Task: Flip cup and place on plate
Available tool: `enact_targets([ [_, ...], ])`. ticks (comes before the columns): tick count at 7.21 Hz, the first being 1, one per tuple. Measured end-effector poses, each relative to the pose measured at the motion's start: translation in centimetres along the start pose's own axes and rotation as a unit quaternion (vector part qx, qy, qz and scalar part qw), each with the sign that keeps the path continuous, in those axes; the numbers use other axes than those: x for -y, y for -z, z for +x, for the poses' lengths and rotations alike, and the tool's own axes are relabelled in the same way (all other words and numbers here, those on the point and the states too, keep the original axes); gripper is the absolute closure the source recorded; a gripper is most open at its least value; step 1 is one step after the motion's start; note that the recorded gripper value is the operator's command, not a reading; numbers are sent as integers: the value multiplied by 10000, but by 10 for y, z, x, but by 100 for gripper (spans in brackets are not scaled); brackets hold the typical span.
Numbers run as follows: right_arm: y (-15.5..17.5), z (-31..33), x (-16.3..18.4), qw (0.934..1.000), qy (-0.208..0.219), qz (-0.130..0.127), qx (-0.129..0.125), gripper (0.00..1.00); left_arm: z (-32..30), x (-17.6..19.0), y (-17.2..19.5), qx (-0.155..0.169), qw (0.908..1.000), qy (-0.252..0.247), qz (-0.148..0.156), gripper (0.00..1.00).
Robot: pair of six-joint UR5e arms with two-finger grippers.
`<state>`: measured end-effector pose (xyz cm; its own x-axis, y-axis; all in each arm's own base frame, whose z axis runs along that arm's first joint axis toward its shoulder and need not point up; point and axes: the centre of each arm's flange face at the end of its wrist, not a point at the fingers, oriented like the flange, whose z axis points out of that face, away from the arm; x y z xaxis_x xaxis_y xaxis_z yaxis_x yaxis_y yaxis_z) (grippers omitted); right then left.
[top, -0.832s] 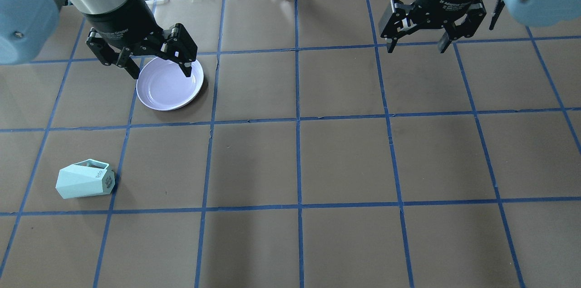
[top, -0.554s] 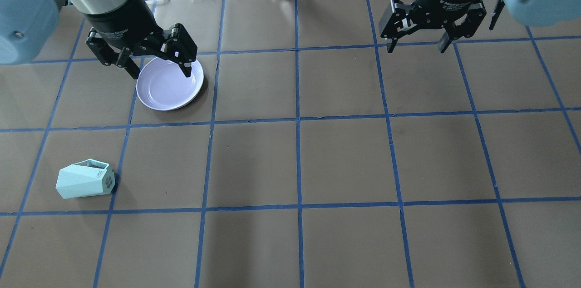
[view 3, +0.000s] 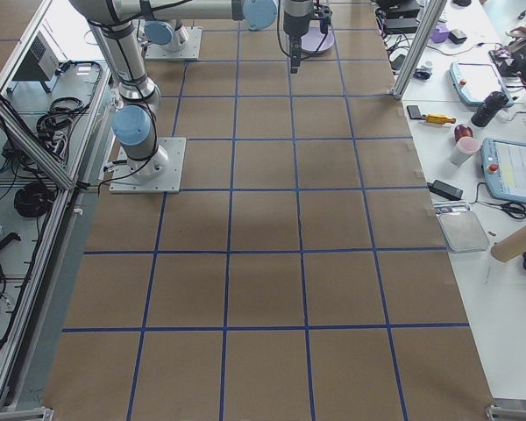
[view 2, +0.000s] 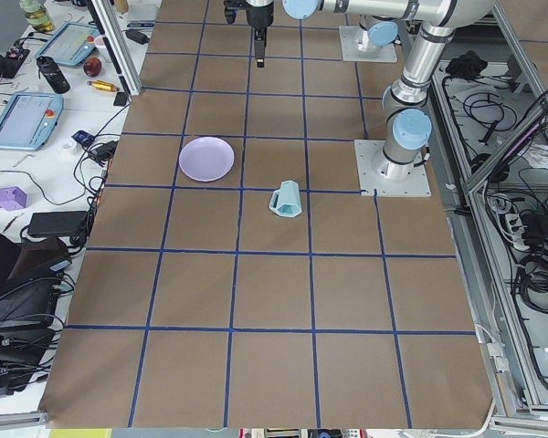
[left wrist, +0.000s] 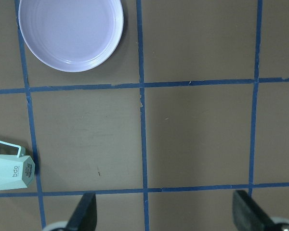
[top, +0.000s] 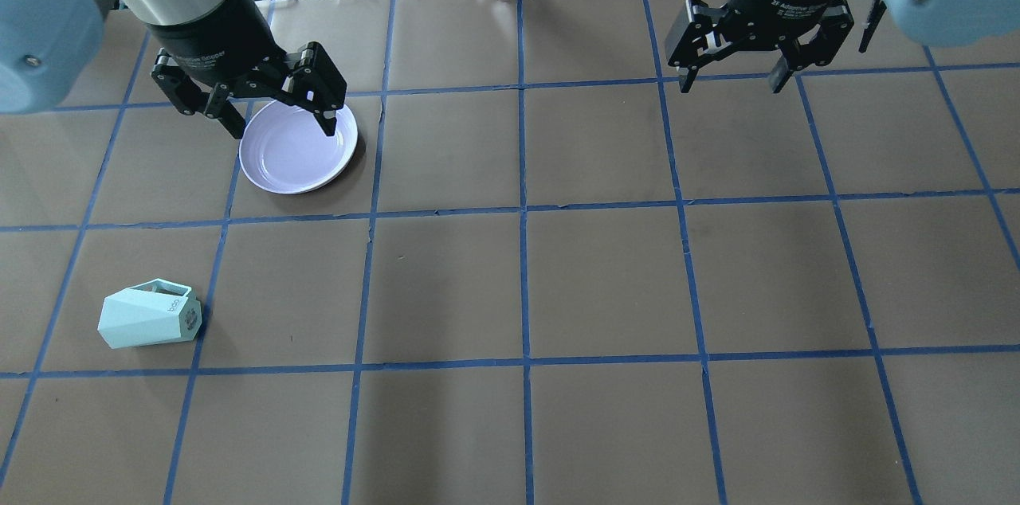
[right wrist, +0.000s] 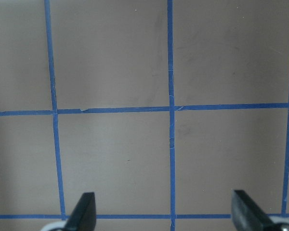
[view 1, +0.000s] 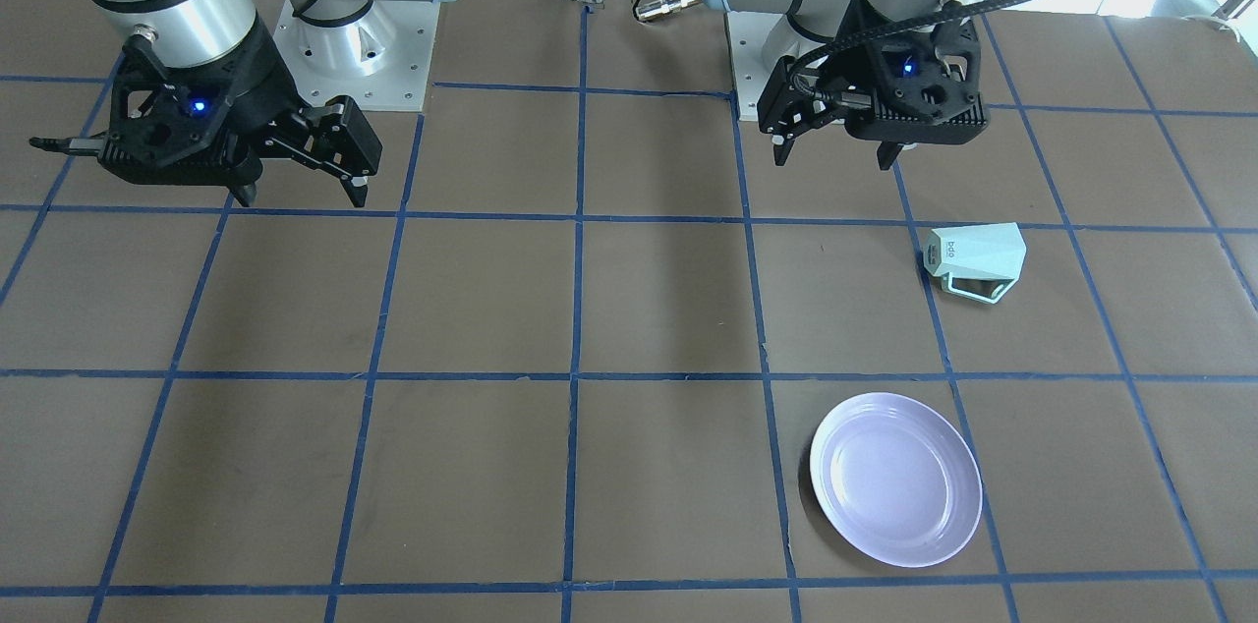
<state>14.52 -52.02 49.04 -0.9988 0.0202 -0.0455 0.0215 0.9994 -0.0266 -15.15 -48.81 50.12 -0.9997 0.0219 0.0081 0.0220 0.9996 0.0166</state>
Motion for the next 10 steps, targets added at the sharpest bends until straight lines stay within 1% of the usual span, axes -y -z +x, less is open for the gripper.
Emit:
enact_targets([
  [7, 0, 0, 0, 10000, 0, 0, 0, 0, 0, -1, -1, -6, 10000, -5, -6, 0],
  [10, 0, 0, 0, 10000, 0, 0, 0, 0, -1, -4, -1, -10, 9999, -125, 24, 0],
])
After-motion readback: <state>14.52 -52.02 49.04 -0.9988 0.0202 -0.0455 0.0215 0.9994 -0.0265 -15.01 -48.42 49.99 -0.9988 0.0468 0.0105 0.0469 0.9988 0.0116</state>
